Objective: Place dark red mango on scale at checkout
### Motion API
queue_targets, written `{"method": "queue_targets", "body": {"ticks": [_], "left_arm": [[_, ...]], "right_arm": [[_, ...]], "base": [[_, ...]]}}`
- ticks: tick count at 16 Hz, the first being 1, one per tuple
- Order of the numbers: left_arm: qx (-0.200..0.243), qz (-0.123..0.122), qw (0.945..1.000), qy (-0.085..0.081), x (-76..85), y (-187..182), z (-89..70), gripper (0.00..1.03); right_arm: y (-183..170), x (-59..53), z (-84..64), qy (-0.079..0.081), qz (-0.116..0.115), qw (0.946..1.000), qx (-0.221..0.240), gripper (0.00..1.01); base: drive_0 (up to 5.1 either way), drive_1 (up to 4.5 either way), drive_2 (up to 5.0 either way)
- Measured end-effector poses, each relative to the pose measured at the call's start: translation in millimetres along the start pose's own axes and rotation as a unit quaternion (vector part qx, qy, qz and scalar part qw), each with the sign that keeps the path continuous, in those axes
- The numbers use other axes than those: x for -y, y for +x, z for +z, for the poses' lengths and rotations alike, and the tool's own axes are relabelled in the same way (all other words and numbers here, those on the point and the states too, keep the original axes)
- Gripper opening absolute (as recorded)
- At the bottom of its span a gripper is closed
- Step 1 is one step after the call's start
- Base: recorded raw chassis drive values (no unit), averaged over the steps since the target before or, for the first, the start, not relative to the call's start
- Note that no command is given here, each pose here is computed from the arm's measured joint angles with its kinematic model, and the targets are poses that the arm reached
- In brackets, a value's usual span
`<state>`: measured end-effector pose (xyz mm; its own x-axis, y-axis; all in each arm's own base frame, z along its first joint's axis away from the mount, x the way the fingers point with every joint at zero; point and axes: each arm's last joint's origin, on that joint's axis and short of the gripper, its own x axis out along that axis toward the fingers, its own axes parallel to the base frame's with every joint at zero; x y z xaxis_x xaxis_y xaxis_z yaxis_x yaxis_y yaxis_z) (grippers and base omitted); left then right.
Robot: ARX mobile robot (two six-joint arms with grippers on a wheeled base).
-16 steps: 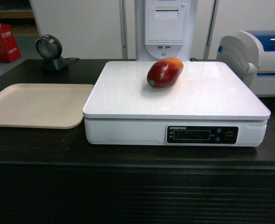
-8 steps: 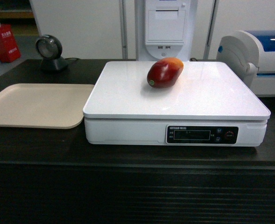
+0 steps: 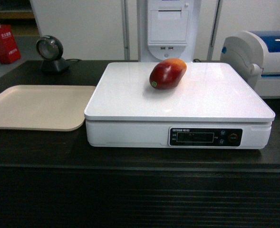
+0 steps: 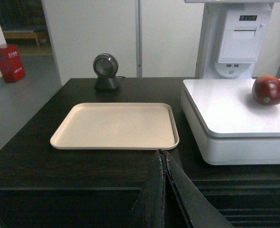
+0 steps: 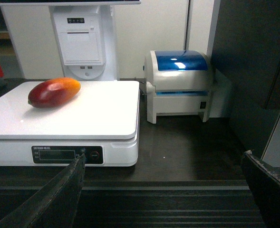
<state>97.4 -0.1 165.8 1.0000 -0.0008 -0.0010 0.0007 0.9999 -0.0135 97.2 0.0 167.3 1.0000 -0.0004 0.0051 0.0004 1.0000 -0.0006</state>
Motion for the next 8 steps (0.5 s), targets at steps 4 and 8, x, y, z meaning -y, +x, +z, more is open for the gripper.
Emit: {"method": "queue_targets", "body": {"ticks": [4, 8], "left_arm": [[0.001, 0.0, 1.0, 0.0, 0.0, 0.0, 0.3, 0.12], [0.001, 0.0, 1.0, 0.0, 0.0, 0.0, 0.3, 0.57]], "right_arm": [[0.0, 0.0, 0.0, 0.0, 0.0, 1.0, 0.0, 0.98], [0.0, 0.0, 0.0, 0.0, 0.0, 1.0, 0.0, 0.98]], "base": [[0.0, 0.0, 0.0], [0.0, 0.0, 0.0]]}}
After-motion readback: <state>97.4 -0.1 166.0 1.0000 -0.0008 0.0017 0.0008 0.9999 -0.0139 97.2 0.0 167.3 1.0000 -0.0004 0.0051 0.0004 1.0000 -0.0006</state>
